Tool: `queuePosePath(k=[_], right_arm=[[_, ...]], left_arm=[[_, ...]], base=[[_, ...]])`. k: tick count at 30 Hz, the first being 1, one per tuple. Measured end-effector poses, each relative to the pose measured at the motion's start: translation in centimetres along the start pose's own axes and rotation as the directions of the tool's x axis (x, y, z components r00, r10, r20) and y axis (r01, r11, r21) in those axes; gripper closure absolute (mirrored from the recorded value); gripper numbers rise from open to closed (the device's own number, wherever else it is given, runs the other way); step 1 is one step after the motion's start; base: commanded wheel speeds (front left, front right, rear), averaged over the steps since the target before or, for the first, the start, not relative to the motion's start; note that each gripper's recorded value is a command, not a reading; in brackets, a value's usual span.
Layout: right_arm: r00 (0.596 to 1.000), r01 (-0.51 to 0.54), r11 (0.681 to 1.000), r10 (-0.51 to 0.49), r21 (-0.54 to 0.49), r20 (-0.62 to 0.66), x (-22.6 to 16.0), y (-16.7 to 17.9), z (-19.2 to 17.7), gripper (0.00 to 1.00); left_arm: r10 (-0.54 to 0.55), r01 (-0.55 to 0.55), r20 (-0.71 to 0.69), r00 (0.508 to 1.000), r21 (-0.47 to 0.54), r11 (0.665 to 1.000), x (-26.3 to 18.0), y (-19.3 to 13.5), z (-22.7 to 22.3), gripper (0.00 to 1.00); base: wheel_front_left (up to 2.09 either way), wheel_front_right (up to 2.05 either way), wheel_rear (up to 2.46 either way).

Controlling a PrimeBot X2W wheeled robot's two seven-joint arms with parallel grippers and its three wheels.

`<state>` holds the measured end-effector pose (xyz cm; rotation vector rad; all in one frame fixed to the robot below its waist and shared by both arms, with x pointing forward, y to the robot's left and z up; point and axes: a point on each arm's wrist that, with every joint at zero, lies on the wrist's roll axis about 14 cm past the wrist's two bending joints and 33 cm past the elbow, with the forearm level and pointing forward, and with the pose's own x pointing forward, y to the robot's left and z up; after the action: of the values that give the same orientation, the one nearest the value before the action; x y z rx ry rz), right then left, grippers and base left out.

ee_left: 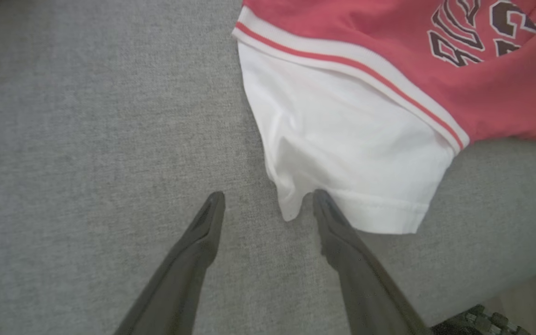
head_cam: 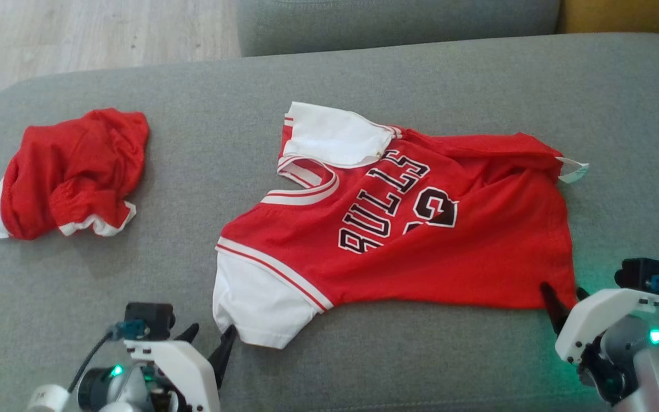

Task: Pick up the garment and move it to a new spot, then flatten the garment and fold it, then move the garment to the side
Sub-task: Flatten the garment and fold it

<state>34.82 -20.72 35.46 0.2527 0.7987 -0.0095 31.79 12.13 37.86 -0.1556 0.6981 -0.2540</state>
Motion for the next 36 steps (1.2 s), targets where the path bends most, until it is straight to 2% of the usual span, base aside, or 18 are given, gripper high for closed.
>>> queuePosePath(k=[8,9,11,13,14,15,16,17,23,28,31,36], right_arm=[[1.0,-0.007,1.0,0.007,0.011,-0.001,0.6,0.1,0.0,0.0],[1.0,-0.008,1.0,0.008,0.013,-0.002,0.6,0.2,0.1,0.06],[1.0,-0.01,1.0,0.01,0.014,-0.002,0.8,0.2,0.2,0.25],[1.0,-0.008,1.0,0.008,0.017,-0.004,0.9,0.1,0.2,0.28],[1.0,-0.007,1.0,0.007,0.016,-0.006,0.9,0.0,0.1,0.34],[1.0,-0.008,1.0,0.008,0.016,-0.009,1.0,0.1,0.1,0.48],[1.0,-0.012,1.0,0.013,0.019,-0.01,1.1,0.2,0.2,0.63],[1.0,-0.015,1.0,0.016,0.018,-0.011,1.2,0.3,0.2,1.0],[0.998,-0.048,0.999,0.048,0.012,0.034,1.0,1.2,0.8,1.0],[0.99,-0.075,0.997,0.074,0.005,0.121,0.4,1.9,2.3,1.0],[0.972,-0.103,0.994,0.096,0.023,0.214,-0.3,2.4,4.3,1.0],[0.925,-0.194,0.979,0.163,0.059,0.345,-0.9,4.3,8.5,1.0]], left_arm=[[-0.044,0.044,-0.041,0.998,0.001,0.999,1.2,-0.7,-0.8,0.0],[-0.052,0.052,-0.033,0.998,0.003,0.999,1.3,-0.9,-0.5,0.0],[-0.062,0.063,-0.031,0.998,0.004,0.998,1.7,-1.3,-0.3,0.07],[-0.067,0.067,-0.025,0.997,0.001,0.998,2.0,-1.5,-0.1,0.22],[-0.069,0.069,-0.024,0.997,0.0,0.998,2.1,-1.6,0.0,0.41],[-0.071,0.071,-0.024,0.997,-0.001,0.997,2.2,-1.7,0.0,0.63],[-0.073,0.073,-0.025,0.997,-0.001,0.997,2.2,-1.8,-0.1,0.98],[-0.073,0.073,-0.028,0.997,0.0,0.997,2.2,-1.8,-0.2,1.0],[-0.068,0.068,0.007,0.998,-0.012,0.998,1.9,-1.6,0.3,1.0],[-0.081,0.084,0.103,0.991,-0.027,0.996,1.1,-1.8,3.1,1.0],[-0.113,0.118,0.162,0.98,-0.026,0.993,0.5,-2.4,5.1,1.0],[-0.135,0.129,0.227,0.965,0.039,0.991,0.6,-1.8,9.8,1.0]], base=[[0.0,0.0,0.0],[0.0,0.0,0.0],[0.0,0.0,0.0],[0.0,0.0,0.0],[0.0,0.0,0.0],[0.0,0.0,0.0],[0.0,0.0,0.0],[0.0,0.0,0.0],[0.0,0.0,0.0],[0.0,0.0,0.0],[0.0,0.0,0.0],[0.0,0.0,0.0]])
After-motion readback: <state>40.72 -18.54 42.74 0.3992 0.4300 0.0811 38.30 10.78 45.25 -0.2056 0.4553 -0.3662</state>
